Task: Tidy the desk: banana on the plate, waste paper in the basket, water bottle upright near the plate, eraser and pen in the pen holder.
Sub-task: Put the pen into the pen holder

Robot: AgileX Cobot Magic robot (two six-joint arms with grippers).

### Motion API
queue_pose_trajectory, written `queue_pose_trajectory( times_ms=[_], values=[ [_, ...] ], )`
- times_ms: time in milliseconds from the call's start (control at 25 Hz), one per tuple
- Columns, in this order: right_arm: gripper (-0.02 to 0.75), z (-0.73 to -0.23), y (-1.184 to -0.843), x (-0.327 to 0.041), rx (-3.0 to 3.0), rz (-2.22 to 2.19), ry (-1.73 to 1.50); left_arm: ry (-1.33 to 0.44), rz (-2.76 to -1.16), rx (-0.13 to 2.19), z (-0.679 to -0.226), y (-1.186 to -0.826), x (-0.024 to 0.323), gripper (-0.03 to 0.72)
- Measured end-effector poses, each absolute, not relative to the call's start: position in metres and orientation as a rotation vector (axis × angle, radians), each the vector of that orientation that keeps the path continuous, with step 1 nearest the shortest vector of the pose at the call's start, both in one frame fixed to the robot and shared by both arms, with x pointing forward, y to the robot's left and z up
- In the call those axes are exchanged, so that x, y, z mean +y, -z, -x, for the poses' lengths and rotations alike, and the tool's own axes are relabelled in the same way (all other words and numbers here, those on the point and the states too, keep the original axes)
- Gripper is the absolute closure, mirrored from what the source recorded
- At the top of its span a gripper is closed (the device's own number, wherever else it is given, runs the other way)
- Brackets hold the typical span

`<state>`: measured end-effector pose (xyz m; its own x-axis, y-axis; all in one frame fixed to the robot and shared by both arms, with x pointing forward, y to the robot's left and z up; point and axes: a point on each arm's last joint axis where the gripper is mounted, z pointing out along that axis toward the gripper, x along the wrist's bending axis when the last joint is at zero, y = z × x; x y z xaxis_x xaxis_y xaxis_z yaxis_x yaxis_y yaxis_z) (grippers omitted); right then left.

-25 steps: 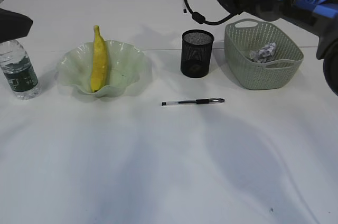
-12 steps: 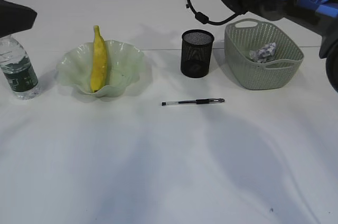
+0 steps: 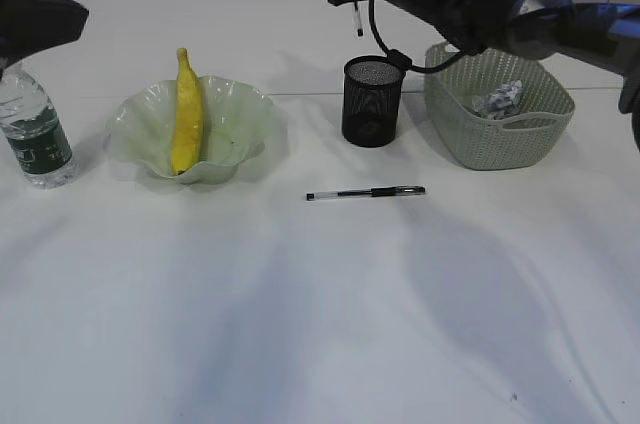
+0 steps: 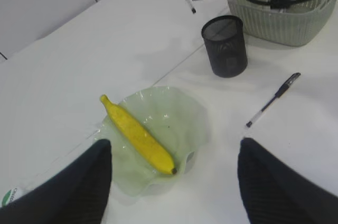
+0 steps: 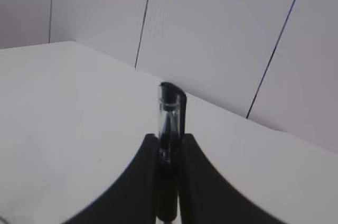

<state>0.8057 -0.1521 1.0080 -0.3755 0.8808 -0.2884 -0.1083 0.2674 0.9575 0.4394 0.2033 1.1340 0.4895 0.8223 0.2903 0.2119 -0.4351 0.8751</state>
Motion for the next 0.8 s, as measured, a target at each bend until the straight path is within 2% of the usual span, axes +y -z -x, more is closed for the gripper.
queue_pose_trajectory(
  times_ms=[480, 800],
  values=[
    [0.687, -0.802, -1.004, -0.152, 1.57, -0.713, -1.364, -0.917, -1.954, 0.871, -0.451, -1.123, 0.197, 0.16],
    [0.687, -0.795, -1.016, -0.153, 1.593, -0.719, -1.39, -0.915, -1.945, 0.868, -0.453, -1.122, 0.196, 0.16]
  ],
)
